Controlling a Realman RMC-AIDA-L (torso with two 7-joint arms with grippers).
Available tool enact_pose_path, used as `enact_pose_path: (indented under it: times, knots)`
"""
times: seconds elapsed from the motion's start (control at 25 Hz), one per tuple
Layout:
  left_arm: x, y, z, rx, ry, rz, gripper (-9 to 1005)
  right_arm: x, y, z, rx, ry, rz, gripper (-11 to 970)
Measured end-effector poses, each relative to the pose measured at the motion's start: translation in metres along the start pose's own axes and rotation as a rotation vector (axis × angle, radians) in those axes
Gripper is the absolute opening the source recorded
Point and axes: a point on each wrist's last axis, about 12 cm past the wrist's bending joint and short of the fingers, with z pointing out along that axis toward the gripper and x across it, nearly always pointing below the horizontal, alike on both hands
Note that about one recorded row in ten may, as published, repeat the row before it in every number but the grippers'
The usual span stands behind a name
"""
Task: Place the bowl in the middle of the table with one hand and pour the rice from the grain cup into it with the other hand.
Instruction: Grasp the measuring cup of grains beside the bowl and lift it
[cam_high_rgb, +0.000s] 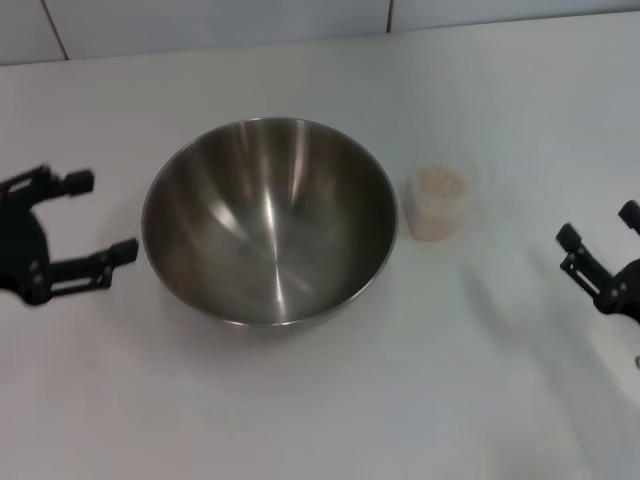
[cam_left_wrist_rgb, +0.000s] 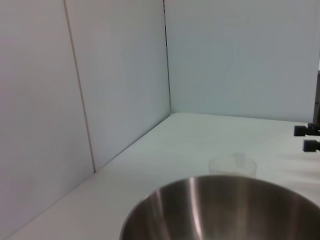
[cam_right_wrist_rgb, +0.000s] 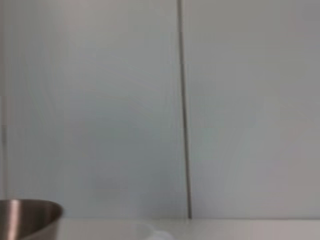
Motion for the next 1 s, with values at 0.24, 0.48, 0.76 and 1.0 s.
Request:
enact_pose_path:
  times: [0.24, 0.48, 0.76, 1.0]
  knots:
    - [0.031, -0.009, -0.015, -0.037, -0.121, -0.047, 876, 0.004, -0.003, 0.024, 0.009, 0.053, -0.008, 826]
    - [0.034, -0.01, -0.016, -0.034, -0.131, -0.059, 873, 0.004, 0.001, 0.054, -0.022, 0.089, -0.012, 826]
    - [0.034, -0.011, -0.014, -0.025, -0.13, -0.06, 870, 0.006, 0.003, 0.071, -0.035, 0.129, -0.016, 826]
    - [0.033, -0.012, -0.01, -0.004, -0.121, -0.054, 869, 0.007, 0.003, 0.083, -0.035, 0.159, -0.022, 825]
